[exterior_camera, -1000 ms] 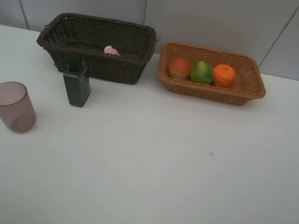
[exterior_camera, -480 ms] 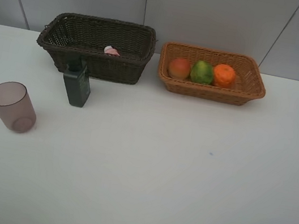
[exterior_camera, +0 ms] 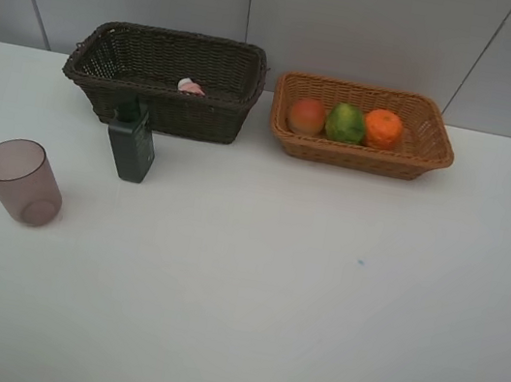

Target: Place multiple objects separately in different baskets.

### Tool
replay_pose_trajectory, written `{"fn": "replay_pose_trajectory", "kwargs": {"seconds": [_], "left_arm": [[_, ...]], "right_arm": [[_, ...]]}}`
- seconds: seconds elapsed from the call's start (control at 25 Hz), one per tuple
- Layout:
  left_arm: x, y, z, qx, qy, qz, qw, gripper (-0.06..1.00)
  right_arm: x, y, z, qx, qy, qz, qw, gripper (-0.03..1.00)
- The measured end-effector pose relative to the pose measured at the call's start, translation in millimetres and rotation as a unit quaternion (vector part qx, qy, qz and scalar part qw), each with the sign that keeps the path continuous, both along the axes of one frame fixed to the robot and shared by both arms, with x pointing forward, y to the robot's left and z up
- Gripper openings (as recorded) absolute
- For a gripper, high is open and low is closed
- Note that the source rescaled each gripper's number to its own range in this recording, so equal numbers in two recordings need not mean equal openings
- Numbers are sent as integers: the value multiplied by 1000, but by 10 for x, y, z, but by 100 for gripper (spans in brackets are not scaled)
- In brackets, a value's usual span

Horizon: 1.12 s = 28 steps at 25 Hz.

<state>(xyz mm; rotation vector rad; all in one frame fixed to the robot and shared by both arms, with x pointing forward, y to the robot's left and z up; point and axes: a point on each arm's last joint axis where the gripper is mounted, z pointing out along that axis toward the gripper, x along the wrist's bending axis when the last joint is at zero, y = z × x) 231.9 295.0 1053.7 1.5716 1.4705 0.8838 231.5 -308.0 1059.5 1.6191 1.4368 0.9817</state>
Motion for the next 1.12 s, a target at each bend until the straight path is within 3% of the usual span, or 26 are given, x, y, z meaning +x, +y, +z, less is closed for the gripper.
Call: {"fn": "replay_pose_trajectory", "kwargs": {"seconds": [1.12], "left_arm": [[0,0,0,0,0,0,1000,99]], "right_arm": [[0,3,0,1,0,1,1000,96]]}}
